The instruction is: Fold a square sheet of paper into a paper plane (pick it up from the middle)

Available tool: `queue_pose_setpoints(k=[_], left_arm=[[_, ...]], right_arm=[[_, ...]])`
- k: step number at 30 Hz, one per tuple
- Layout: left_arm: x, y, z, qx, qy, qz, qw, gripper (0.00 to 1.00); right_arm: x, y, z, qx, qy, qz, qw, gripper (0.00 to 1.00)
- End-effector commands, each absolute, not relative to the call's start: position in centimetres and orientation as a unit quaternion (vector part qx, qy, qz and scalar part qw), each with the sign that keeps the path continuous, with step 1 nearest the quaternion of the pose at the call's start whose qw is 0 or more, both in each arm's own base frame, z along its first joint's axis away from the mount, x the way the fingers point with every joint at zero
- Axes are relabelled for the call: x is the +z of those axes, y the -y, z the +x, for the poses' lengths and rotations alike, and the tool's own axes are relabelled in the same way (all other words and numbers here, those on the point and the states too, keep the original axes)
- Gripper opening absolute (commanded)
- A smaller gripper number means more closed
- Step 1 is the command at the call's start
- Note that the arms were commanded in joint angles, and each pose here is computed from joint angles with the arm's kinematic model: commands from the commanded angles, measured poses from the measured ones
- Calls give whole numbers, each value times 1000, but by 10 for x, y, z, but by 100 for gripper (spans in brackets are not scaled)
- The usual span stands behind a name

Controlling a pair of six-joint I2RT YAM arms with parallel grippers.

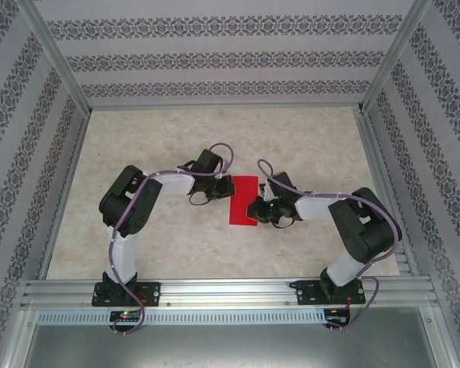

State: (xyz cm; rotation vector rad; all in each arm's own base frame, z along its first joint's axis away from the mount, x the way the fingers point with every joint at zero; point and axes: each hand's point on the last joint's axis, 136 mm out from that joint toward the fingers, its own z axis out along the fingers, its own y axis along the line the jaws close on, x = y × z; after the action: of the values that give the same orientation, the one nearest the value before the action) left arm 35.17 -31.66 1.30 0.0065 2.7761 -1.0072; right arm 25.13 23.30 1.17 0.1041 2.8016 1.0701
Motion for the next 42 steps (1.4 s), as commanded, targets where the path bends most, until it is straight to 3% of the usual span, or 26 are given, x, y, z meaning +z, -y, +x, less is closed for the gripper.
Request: queue_pose_setpoints(k=[1, 5, 11, 16, 22, 35, 42], left_arm=[[-89, 250, 298, -167, -985, -48, -1, 0], [-89, 251, 298, -168, -985, -44, -1, 0], [-87, 254, 299, -174, -984, -43, -1, 0], [-85, 254, 300, -173, -984, -39, -1, 0], [-85, 255, 302, -173, -984, -40, -1, 0], [-84, 255, 303, -170, -985, -39, -1, 0], [-65, 269, 319, -193, -981, -17, 15, 0]], right_arm=[[-12, -210, 217, 310, -949, 53, 24, 10], [-5, -205, 224, 313, -947, 51, 52, 10], [47, -233, 290, 366, -919, 38, 144, 10], [31, -245, 309, 365, -921, 37, 131, 9], [14, -242, 295, 359, -926, 40, 106, 9], [-11, -200, 206, 321, -945, 53, 39, 9], [0, -207, 216, 320, -944, 49, 63, 9]])
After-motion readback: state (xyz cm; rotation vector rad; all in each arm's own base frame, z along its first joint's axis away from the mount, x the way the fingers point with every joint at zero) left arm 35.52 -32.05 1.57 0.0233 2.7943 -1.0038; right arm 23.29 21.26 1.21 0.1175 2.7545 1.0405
